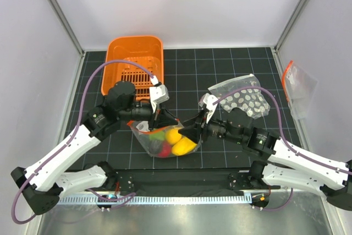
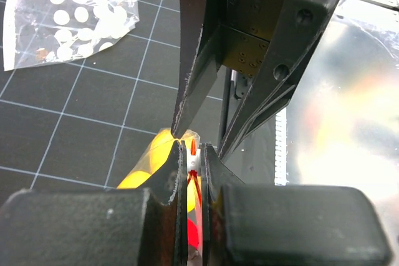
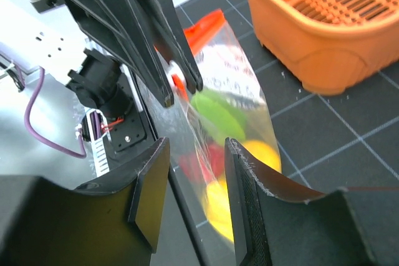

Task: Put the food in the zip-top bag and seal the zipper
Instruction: Zip the zipper food storage bag at the center of the board.

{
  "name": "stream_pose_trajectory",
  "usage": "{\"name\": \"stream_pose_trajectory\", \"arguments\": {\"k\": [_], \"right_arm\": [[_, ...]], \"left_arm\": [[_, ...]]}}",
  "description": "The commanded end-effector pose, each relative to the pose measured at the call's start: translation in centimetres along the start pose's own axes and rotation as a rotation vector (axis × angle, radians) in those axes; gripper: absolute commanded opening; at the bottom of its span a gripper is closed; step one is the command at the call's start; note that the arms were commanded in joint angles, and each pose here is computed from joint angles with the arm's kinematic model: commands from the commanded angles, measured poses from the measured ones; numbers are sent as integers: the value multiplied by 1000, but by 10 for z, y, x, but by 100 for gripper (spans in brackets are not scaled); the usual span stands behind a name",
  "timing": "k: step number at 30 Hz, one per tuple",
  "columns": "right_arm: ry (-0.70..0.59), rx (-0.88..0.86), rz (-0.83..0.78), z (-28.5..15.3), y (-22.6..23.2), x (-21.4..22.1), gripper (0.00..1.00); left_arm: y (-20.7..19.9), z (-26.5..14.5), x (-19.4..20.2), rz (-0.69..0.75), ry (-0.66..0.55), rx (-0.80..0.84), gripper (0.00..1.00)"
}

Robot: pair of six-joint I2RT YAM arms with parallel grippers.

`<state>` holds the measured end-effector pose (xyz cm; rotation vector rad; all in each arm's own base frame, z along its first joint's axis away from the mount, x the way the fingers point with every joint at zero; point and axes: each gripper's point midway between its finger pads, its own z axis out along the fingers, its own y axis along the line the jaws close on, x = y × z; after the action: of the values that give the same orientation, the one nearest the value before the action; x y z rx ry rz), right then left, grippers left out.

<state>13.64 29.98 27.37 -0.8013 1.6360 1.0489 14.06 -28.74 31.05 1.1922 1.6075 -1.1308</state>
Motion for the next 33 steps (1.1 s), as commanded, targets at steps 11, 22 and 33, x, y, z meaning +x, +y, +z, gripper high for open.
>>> {"name": "stream_pose_trajectory", "arguments": {"k": [11, 22, 33], "right_arm": [[-87, -80, -54, 14, 15, -27, 23], [-156, 79, 2, 1, -11, -37, 1], [-337, 336, 105, -46, -55, -47, 1]], "left_arm": [[-14, -4, -10, 25, -45, 54, 0], [1, -1, -6, 11, -33, -19, 0], [27, 1, 1, -4, -5, -145, 0]]}}
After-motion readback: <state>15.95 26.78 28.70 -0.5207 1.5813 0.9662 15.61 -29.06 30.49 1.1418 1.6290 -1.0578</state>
